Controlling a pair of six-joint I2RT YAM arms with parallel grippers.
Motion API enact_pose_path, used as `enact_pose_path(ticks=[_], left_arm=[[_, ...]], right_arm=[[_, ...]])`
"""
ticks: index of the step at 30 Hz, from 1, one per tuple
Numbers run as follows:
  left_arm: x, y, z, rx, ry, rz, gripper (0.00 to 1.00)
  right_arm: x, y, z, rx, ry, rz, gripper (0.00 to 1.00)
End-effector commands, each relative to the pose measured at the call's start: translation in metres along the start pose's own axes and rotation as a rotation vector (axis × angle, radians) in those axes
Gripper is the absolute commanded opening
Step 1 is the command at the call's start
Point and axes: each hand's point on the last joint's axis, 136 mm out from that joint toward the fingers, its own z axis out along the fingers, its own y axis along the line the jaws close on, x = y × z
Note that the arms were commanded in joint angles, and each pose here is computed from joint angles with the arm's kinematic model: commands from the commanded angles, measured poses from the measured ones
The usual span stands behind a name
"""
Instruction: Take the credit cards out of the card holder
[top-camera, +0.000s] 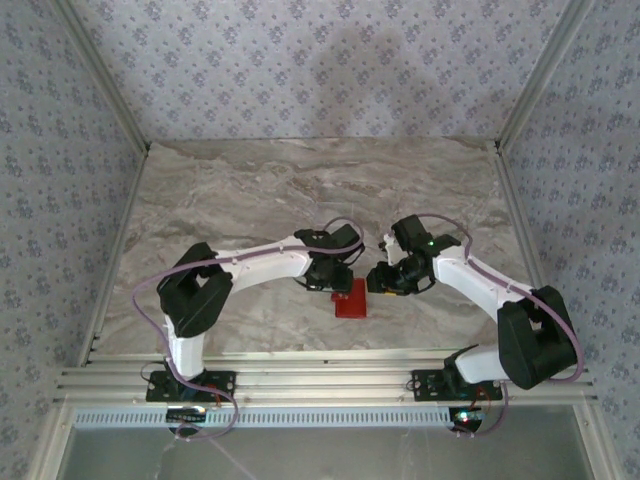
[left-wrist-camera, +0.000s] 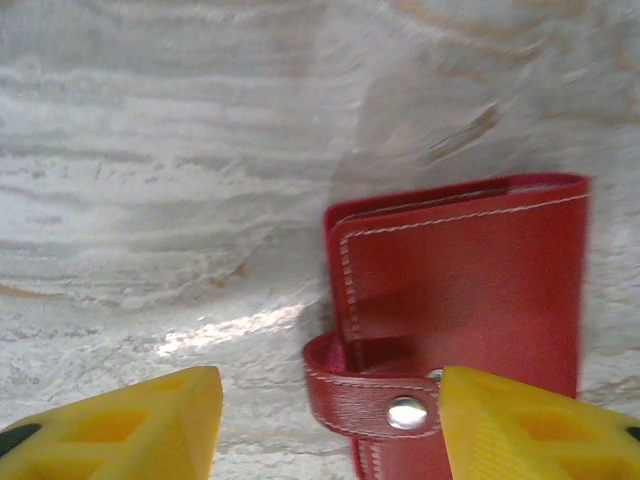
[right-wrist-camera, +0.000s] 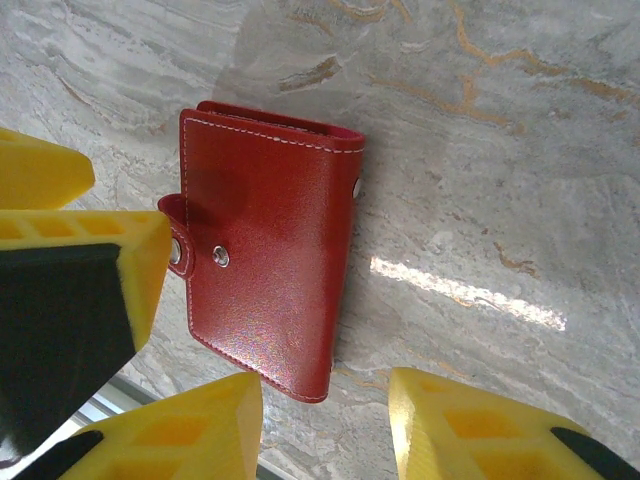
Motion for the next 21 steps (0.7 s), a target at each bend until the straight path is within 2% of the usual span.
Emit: enact_pose_path(ticks=[1,10,21], left_arm=[[0.006,-0.008,-0.003,-0.003,0.034,0.031,0.63],[0.020,-0.008,0.022,-0.042,0.115,0.060,0.64],[0.012,0.016,-0.001,-0.083,0.016,0.030,0.47]], right_arm=[[-0.005,0.004,-0.011,-0.003,-0.019,0.005,0.39],[-0.004,0.003,-0.014,-0.004,-0.025,0.008,0.39],[-0.005,0.001,-0.015,0.006,-0.038,0.008,0.39]])
